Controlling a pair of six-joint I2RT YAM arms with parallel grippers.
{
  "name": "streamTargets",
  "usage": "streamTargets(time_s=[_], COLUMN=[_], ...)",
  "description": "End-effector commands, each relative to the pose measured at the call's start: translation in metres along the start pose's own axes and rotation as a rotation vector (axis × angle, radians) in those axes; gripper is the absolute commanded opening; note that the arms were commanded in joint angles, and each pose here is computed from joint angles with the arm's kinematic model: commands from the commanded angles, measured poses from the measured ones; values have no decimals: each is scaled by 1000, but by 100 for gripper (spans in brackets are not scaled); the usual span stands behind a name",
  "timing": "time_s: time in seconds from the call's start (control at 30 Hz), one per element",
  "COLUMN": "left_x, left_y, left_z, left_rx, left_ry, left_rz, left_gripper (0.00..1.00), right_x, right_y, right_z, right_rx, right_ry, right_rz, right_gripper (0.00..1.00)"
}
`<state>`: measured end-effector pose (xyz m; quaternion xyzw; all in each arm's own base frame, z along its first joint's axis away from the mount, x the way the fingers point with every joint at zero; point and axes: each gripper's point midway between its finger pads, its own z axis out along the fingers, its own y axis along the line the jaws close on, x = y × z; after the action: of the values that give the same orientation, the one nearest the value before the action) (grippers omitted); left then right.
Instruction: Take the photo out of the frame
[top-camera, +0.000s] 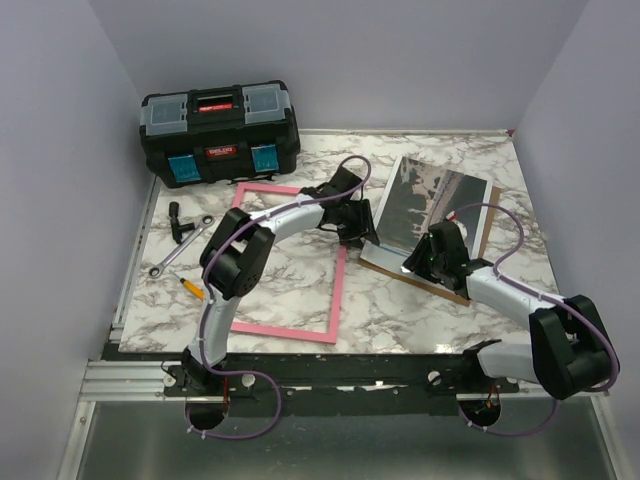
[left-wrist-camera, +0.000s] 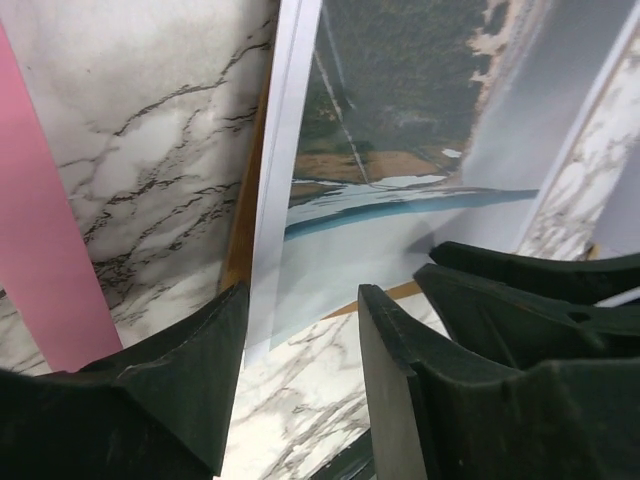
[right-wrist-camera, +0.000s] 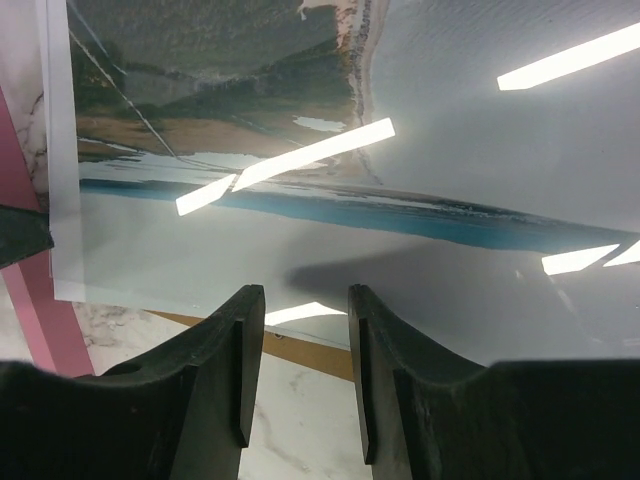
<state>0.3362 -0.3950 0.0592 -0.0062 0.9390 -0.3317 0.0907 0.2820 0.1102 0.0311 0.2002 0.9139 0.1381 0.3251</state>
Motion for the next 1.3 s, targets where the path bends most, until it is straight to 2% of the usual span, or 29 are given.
streamTargets(time_s=[0.0, 0.4, 0.73, 0.83, 0.9, 1.07, 1.17, 1.27], left_x=[-10, -5, 1, 0, 0, -2, -2, -3], left_y=[-40, -64, -63, -63, -61, -50, -46, -44], left_z=[-28, -44, -43, -39, -35, -30, -29, -29], left_rx=[177, 432, 481, 476, 460, 390, 362, 351], left_ry=[-49, -42, -26, -11, -4, -5, 4, 13], left_rz=[14, -85, -71, -59, -52, -20, -10, -4], left_gripper=[48, 45, 43, 33, 24, 14, 8, 3], right_x=[8, 4, -1, -3, -5, -11, -14, -17], right_y=[0, 5, 13, 18, 21, 32, 42, 53], right_z=[4, 4, 1, -1, -4, -16, -24, -33], right_rx=[-27, -38, -74, -99, -106, -84, -55, -21], right_ry=[26, 26, 16, 8, 4, -38, -73, -116], right_rz=[-18, -35, -58, -76, -95, -191, -242, -304], right_gripper=[45, 45, 45, 47, 52, 69, 72, 71])
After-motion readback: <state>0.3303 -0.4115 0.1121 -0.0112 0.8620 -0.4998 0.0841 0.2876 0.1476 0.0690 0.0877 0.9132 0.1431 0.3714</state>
